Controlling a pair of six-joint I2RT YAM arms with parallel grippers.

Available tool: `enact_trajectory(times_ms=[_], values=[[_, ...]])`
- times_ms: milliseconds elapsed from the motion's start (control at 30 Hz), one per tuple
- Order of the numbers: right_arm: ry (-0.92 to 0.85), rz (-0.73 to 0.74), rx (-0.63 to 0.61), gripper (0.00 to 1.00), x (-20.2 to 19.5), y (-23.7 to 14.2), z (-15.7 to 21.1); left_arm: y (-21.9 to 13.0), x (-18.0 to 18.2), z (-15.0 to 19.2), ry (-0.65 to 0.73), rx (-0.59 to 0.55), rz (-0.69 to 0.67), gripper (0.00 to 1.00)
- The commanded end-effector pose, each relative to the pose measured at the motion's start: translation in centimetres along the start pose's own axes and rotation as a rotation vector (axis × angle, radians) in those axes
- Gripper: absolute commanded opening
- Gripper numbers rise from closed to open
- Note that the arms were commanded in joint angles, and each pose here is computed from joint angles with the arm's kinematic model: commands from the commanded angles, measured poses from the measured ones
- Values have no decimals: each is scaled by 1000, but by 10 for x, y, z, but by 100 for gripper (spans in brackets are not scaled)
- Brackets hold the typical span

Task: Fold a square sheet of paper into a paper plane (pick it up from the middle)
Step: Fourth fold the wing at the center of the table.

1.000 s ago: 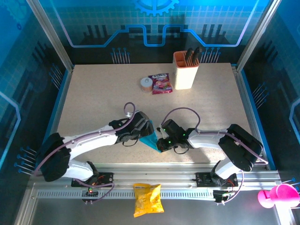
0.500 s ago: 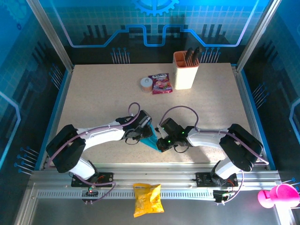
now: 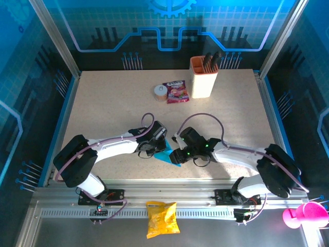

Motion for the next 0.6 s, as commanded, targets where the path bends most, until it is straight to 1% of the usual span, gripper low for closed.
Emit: enact_trajectory(times_ms=[0, 67, 267, 433, 567], values=[[7, 33, -60, 44, -2, -10, -1, -6, 6, 5, -93, 19, -5, 0], [-17, 42, -80, 46, -2, -11, 0, -8, 8, 7, -137, 19, -3, 0], [-127, 60, -90, 47, 3, 0, 8, -13, 13, 13, -241, 30, 16, 0], [-168, 18, -70, 48, 8, 10, 12, -14, 13, 15, -271, 41, 25, 0], [-182, 23, -48, 48, 11, 21, 17, -13, 13, 17, -300, 50, 28, 0]])
Point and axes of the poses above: each hand's point on the last joint's axis, 136 mm out from that joint toward the fingers, its own y axis out along the fingers, its own x axis along the line the jaws close on, z = x × y, the point moved 9 cm from there along -y, back along the fingers, and after that the axes turned 14 degrees about y, right-handed, at the moved point
